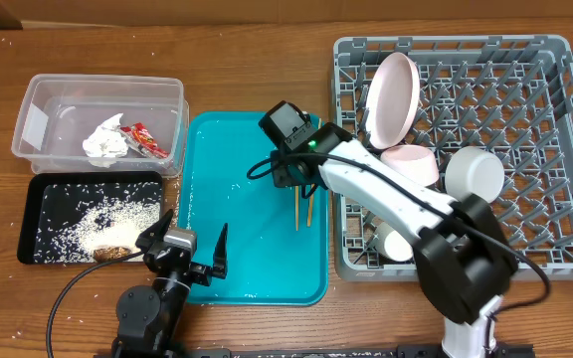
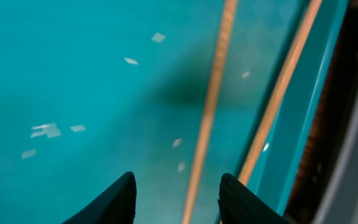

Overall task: Sort waste into correct bins and load items into the dishwasher
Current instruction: 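Reach the right gripper to the chopsticks on the teal tray and grasp one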

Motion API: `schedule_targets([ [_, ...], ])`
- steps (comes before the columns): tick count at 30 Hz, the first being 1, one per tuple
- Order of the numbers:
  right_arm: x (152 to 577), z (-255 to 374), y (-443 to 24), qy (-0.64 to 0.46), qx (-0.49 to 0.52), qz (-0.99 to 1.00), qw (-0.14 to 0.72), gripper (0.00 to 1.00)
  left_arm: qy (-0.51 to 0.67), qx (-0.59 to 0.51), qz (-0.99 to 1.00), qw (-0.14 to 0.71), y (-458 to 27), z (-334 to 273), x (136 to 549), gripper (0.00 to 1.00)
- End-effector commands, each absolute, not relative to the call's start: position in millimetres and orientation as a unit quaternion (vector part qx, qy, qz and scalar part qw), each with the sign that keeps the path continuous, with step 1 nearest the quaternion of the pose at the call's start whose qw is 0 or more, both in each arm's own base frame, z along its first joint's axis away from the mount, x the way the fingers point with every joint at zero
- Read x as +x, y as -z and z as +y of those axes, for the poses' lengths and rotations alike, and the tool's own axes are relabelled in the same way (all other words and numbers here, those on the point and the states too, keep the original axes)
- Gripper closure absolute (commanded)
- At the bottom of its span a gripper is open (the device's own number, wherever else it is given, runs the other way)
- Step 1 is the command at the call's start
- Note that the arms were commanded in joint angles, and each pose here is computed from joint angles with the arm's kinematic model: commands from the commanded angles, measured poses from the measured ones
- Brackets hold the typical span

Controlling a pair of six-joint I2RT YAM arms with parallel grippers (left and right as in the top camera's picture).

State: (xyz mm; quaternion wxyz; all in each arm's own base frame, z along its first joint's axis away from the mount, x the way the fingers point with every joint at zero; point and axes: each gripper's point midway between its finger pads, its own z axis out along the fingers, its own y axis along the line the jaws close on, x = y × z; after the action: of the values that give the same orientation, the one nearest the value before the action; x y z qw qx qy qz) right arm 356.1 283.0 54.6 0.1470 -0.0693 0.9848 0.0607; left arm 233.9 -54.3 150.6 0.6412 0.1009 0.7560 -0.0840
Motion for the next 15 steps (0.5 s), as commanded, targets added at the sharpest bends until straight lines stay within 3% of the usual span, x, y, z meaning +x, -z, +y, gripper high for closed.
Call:
schedule_targets([
  [1, 356.2, 279.7, -27.1, -0.043, -0.058, 0.989, 0.130, 0.55, 0.091, 0.103, 0.754, 0.643, -151.0, -56.8, 233.1, 0.00],
  [4, 349.5, 281.9, -3.0, -0.043, -0.061, 0.992, 0.100, 0.55, 0.091, 0.103, 0.754, 0.643, -151.0, -56.8, 233.1, 0.00],
  [9, 335.3, 294.1, 3.0, -0.079, -0.064, 0.993, 0.059, 0.96, 0.091, 0.103, 0.754, 0.643, -151.0, -56.8, 233.1, 0.00],
  [15, 342.2, 280.9, -39.4, -0.039, -0.082, 0.993, 0.079, 0.96, 0.091, 0.103, 0.754, 0.643, -151.0, -56.8, 233.1, 0.00],
])
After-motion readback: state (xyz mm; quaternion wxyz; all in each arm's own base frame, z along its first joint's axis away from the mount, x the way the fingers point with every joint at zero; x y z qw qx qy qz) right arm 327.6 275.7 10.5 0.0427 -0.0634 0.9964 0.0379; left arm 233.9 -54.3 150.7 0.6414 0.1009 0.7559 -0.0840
